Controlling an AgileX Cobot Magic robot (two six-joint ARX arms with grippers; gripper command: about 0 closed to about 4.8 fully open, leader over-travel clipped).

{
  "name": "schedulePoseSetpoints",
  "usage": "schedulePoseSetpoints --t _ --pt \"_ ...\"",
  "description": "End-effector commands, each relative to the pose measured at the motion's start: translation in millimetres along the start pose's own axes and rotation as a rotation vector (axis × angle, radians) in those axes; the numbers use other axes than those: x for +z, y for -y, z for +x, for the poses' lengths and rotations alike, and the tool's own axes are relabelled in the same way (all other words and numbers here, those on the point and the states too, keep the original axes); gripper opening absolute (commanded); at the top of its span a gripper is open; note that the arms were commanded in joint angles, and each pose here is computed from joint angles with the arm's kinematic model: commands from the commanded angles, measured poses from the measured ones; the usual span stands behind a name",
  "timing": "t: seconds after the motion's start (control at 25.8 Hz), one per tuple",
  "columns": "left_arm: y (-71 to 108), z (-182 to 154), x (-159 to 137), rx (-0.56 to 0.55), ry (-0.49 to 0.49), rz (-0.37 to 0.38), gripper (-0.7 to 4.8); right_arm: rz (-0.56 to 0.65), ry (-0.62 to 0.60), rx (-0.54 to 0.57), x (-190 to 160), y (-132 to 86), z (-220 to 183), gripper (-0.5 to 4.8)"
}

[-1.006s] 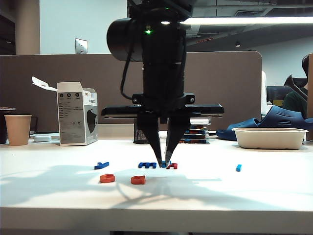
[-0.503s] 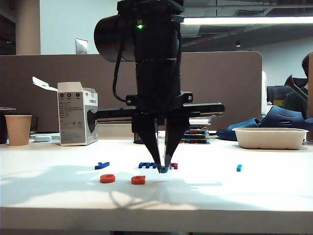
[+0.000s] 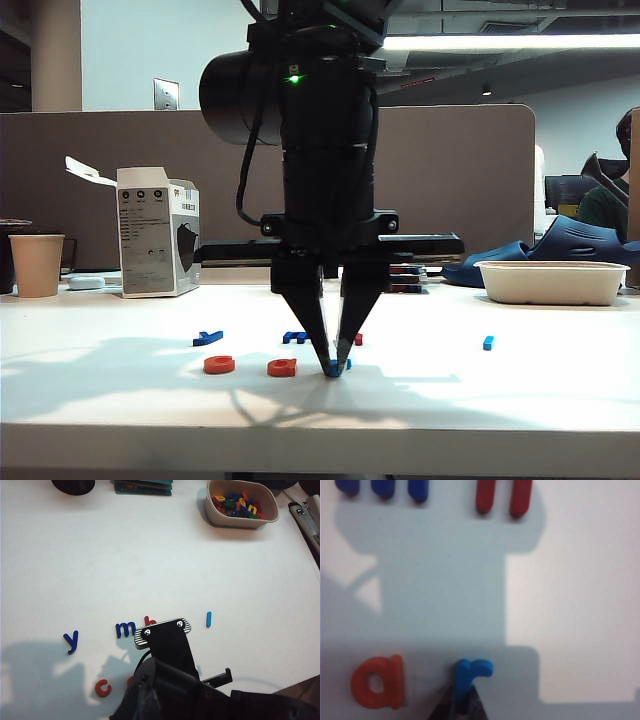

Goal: Select the appropriate letters from the row of letter magnets placed on the table to arrange into the word "car".

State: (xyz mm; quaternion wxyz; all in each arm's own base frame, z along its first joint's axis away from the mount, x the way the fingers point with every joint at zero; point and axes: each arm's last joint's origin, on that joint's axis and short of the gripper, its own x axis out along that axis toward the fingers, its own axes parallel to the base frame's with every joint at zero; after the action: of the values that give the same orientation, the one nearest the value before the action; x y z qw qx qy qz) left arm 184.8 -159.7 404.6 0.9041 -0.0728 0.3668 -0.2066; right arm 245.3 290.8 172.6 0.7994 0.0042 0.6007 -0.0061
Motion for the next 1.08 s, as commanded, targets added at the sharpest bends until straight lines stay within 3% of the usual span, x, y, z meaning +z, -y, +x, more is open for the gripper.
schedulePoseSetpoints --t 0.04,0.23,0.5,0.62,1.08 --pt "0.8 -2.7 1.8 -0.006 0.016 0.003 -0.06 0.007 -0.006 0.015 0.4 -0.4 -2.1 -0.05" --pt "0.8 -2.7 1.8 -0.006 0.016 0.003 -0.06 0.007 -0.013 0.018 0.0 -0.5 -2.2 0.62" --pt "0.8 -2.7 1.8 -0.006 0.016 0.003 -0.06 0.004 -0.022 0.013 -0.7 0.3 -2.4 0.65" --pt "0.8 -2.7 1.8 -0.006 0.016 0.003 -0.06 0.003 -0.034 0.018 -1.2 0.3 -2.5 1.06" --pt "0.8 -2.7 1.7 -0.006 0.015 0.003 -0.06 0.024 0.004 0.057 5.0 6.6 -24.8 1.09"
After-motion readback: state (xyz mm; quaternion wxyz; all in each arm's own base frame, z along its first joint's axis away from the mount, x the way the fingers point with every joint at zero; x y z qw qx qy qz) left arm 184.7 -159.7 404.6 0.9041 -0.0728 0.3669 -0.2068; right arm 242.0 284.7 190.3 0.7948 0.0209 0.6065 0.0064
